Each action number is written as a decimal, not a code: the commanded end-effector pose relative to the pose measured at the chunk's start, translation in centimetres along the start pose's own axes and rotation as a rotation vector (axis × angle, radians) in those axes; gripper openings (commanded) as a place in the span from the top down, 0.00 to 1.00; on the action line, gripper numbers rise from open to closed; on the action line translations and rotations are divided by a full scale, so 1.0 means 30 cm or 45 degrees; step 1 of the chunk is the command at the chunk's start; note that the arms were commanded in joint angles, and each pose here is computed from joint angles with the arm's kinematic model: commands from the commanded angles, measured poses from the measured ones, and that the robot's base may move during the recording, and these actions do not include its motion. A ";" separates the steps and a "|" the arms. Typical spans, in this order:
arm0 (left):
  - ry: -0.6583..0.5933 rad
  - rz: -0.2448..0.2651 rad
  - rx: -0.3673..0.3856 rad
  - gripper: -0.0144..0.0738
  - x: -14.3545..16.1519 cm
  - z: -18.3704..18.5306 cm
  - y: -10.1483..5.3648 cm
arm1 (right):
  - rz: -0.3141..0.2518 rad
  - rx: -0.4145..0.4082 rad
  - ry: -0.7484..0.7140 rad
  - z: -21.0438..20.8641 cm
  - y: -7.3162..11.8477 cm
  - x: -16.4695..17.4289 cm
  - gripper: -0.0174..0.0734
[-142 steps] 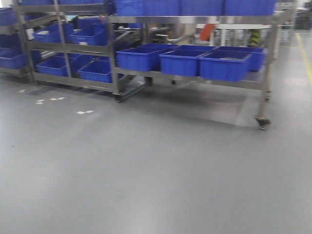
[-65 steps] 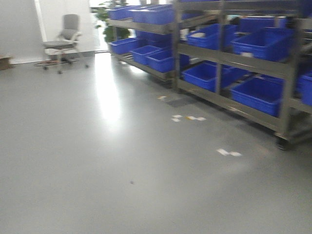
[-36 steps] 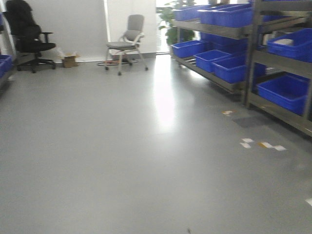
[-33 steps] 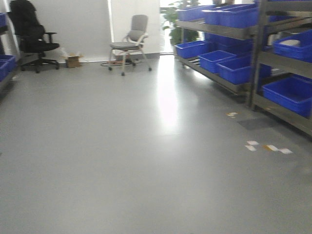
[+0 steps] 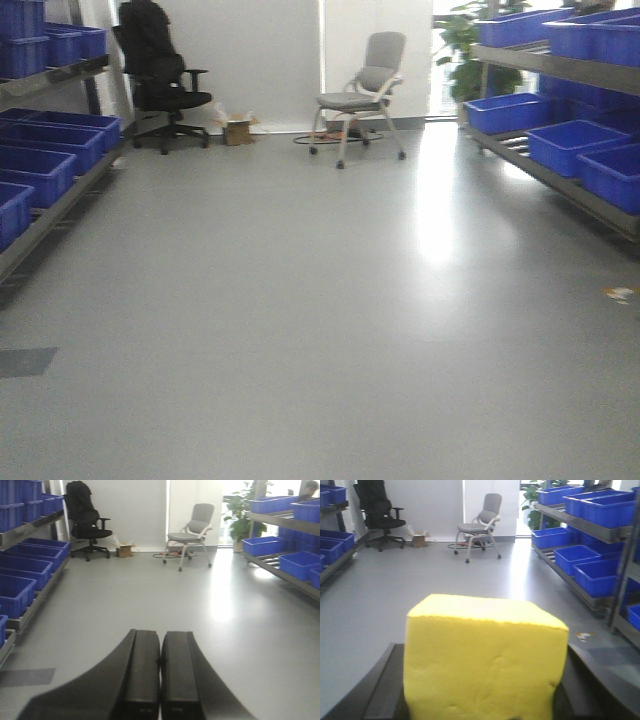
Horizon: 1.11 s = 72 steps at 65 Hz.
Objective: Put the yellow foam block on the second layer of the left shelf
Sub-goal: 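Turn the base toward the shelf rack of blue bins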
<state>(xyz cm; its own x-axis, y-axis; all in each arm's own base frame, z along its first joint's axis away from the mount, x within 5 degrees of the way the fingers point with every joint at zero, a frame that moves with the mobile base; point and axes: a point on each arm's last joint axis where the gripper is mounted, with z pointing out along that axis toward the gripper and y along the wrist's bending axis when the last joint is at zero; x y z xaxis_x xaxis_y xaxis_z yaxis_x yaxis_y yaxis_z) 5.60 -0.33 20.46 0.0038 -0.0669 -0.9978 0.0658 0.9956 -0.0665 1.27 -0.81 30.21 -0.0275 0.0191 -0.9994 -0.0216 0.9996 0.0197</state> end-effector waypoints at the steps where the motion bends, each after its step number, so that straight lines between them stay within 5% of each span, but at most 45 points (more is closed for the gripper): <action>1: -0.067 -0.014 0.026 0.68 0.004 0.005 -0.004 | -0.022 -0.006 -0.158 -0.020 0.002 -0.054 0.46; 72: -0.067 -0.014 0.026 0.68 0.004 0.005 -0.004 | -0.022 -0.006 -0.158 -0.020 0.002 -0.054 0.46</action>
<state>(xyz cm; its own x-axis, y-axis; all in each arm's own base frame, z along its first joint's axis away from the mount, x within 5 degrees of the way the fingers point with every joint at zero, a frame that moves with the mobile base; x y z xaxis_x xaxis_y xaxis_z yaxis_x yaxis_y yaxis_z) 5.60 -0.33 20.46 0.0038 -0.0669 -0.9978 0.0658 0.9956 -0.0665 1.27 -0.81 30.21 -0.0275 0.0191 -0.9994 -0.0216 0.9996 0.0197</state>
